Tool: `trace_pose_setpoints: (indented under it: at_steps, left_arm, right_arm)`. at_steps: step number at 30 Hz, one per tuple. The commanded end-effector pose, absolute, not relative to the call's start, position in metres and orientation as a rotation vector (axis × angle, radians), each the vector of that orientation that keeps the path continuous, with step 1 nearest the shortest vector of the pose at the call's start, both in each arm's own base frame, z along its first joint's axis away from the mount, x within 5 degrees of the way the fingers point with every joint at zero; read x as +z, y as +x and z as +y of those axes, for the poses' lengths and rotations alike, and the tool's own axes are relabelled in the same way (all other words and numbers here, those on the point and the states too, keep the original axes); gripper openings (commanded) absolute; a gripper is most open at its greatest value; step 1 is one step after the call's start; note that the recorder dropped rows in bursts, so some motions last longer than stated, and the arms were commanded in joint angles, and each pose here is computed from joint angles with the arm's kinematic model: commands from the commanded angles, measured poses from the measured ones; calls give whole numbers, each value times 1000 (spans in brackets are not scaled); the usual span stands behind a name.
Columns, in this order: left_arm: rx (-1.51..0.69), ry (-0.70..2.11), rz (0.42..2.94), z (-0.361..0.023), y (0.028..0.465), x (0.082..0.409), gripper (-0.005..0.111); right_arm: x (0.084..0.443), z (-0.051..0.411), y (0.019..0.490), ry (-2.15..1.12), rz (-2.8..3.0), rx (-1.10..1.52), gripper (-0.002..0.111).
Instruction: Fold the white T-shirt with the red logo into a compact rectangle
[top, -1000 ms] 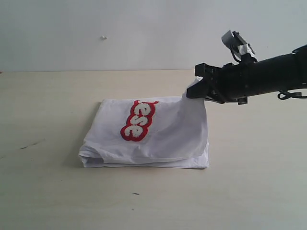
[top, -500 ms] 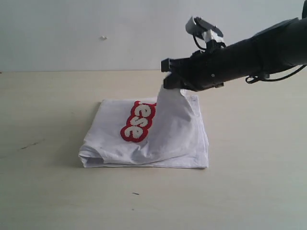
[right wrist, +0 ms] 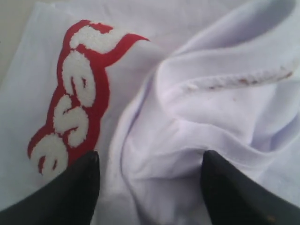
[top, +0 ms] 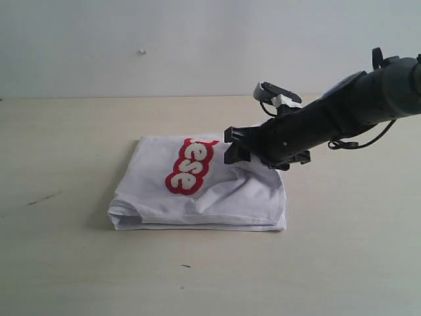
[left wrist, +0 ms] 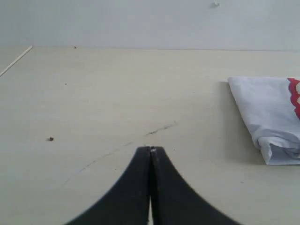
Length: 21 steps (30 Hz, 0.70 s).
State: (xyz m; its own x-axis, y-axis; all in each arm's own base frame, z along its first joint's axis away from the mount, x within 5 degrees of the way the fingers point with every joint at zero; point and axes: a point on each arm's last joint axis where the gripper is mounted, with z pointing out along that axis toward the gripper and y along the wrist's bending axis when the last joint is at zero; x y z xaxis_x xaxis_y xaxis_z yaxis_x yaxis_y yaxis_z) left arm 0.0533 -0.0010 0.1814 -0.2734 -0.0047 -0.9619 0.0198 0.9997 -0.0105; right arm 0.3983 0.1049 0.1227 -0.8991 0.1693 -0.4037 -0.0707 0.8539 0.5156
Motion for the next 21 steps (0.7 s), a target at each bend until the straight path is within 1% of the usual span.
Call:
trace_pose_setpoints:
  at_steps: [1, 6, 12, 14, 15, 18, 19, 21]
  left_arm:
    - [-21, 11, 1837, -1, 53, 181, 0]
    - [-21, 11, 1837, -1, 53, 181, 0]
    - [-21, 11, 1837, -1, 53, 181, 0]
    - [-21, 11, 1837, -1, 53, 181, 0]
    - [-21, 11, 1837, -1, 53, 181, 0]
    - [-21, 11, 1837, -1, 53, 181, 0]
    - [-21, 11, 1837, -1, 53, 181, 0]
    - [-21, 11, 1837, -1, 53, 181, 0]
  right_arm:
    - [149, 108, 402, -29, 2561, 751, 61]
    - [177, 102, 402, -59, 2545, 647, 61]
    - [186, 90, 396, -35, 2606, 480, 59]
    - [187, 89, 394, -41, 2627, 459, 49]
    - [187, 89, 393, -53, 2638, 459, 39]
    - [185, 95, 390, -175, 2645, 440, 3]
    - [184, 96, 390, -205, 2647, 422, 0]
    - [177, 95, 390, -216, 2668, 396, 0]
